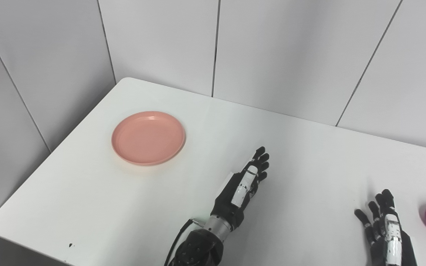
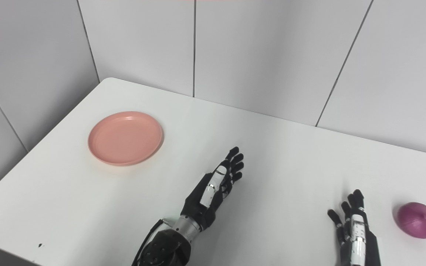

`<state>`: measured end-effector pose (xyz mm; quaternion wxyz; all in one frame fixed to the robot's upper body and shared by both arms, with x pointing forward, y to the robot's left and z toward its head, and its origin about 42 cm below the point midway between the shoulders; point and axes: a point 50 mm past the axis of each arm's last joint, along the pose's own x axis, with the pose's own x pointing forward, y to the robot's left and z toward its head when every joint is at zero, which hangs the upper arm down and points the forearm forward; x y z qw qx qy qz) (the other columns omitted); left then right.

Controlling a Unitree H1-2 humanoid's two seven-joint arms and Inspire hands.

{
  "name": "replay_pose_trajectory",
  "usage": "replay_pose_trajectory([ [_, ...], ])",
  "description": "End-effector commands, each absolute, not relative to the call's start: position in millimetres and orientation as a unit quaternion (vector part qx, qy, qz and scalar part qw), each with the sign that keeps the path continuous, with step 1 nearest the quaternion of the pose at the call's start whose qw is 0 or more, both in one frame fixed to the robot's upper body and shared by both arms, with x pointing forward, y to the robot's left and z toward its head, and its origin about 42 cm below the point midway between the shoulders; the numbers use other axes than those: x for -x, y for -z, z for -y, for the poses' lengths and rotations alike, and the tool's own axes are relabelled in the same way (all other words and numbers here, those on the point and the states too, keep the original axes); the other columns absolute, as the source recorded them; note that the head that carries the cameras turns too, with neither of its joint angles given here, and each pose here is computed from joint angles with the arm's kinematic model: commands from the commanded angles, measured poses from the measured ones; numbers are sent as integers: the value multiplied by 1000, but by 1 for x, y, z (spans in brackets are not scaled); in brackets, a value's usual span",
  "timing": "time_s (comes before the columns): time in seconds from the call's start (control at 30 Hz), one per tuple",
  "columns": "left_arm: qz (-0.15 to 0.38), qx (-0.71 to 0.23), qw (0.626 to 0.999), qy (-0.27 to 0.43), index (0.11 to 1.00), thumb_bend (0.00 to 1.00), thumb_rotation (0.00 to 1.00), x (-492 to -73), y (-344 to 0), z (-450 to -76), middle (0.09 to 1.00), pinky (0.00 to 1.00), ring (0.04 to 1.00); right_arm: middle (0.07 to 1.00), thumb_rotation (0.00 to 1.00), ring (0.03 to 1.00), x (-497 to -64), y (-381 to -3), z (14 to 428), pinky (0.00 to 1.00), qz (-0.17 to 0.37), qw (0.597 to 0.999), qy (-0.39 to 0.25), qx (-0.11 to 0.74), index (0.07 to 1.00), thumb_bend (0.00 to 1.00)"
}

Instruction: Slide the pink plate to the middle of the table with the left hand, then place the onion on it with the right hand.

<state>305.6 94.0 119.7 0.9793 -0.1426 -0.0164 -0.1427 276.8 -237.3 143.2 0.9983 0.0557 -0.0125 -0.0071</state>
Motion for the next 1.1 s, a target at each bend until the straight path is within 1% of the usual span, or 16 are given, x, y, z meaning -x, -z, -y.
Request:
replay_pose_trajectory([
  [0.0, -7, 162, 976, 145, 1000, 414, 1000, -301, -109, -79, 1000, 1000, 1000, 1000, 969, 1000, -280, -150, 236, 1000, 31, 998, 2, -52, 1000, 356],
  [0.1, -7, 163, 976, 142, 1000, 411, 1000, -302, -110, -79, 1000, 1000, 1000, 1000, 964, 1000, -280, -149, 236, 1000, 32, 998, 4, -52, 1000, 357],
  [0.27, -6, 167, 976, 141, 1000, 426, 1000, -302, -112, -79, 1000, 1000, 1000, 1000, 951, 1000, -280, -149, 236, 1000, 29, 998, 2, -54, 1000, 393],
  [0.37, -4, 161, 977, 137, 1000, 438, 1000, -303, -114, -80, 1000, 1000, 1000, 1000, 957, 1000, -281, -149, 236, 1000, 29, 998, -1, -54, 1000, 400],
  [0.57, 7, 144, 980, 137, 1000, 462, 1000, -306, -120, -83, 1000, 1000, 1000, 1000, 936, 1000, -281, -146, 237, 1000, 32, 998, -4, -56, 1000, 429],
  [0.73, 21, 137, 981, 136, 1000, 448, 1000, -309, -129, -84, 1000, 1000, 1000, 1000, 956, 1000, -281, -148, 235, 1000, 29, 998, 0, -53, 1000, 409],
  [0.83, 30, 136, 981, 134, 997, 449, 1000, -311, -136, -86, 1000, 1000, 1000, 1000, 942, 1000, -281, -148, 235, 1000, 30, 998, 0, -53, 1000, 408],
  [0.93, 38, 139, 981, 132, 997, 446, 1000, -313, -142, -89, 1000, 1000, 1000, 1000, 955, 1000, -281, -149, 234, 1000, 30, 998, 1, -49, 1000, 401],
  [1.03, 48, 137, 981, 126, 990, 437, 1000, -315, -148, -94, 1000, 1000, 1000, 1000, 956, 1000, -281, -148, 234, 1000, 28, 998, 2, -53, 1000, 420],
  [1.07, 52, 132, 982, 125, 990, 443, 1000, -316, -150, -96, 1000, 1000, 1000, 1000, 963, 1000, -282, -148, 234, 1000, 28, 998, 2, -55, 1000, 395],
])
